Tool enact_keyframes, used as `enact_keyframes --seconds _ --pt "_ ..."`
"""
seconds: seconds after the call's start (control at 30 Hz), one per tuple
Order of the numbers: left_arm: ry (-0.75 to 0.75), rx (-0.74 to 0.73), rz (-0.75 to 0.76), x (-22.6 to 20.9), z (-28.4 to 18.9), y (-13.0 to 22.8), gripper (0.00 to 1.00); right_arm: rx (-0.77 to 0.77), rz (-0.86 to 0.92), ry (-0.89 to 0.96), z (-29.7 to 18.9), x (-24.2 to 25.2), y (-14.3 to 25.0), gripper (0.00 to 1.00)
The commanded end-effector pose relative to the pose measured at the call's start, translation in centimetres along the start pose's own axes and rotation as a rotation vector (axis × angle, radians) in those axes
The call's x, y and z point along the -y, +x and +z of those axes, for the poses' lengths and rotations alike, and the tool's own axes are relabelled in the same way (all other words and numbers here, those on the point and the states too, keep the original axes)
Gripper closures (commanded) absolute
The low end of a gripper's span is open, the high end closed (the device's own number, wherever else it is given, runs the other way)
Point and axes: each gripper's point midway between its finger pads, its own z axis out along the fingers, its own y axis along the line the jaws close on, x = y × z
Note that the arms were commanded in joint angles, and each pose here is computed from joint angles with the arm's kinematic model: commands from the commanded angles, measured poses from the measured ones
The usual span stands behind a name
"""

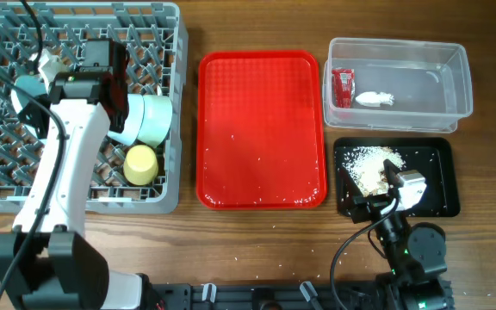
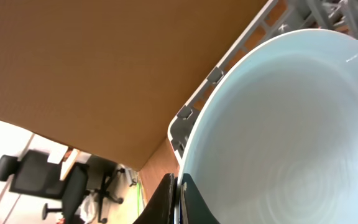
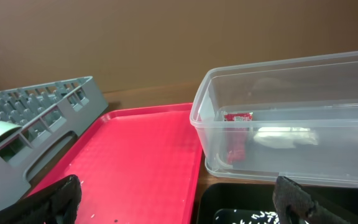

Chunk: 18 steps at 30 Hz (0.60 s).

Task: Sort waste into correct bins and load items into the dishwasher rack
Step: 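Lower the white plate upright into the rack slots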

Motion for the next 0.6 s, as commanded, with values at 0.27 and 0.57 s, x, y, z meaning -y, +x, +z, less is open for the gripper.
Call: enact_keyframes --seconds 0.27,0.57 --pt "0.137 0.054 0.17 2.1 -1.8 -1.4 0.96 0.009 0.008 -0.01 0.0 -0.2 -0.2 0.0" --pt "0.013 0.165 0.413 0.9 -2.1 -5.1 0.96 0.009 0.008 -0.01 0.0 -0.2 -0.2 0.0"
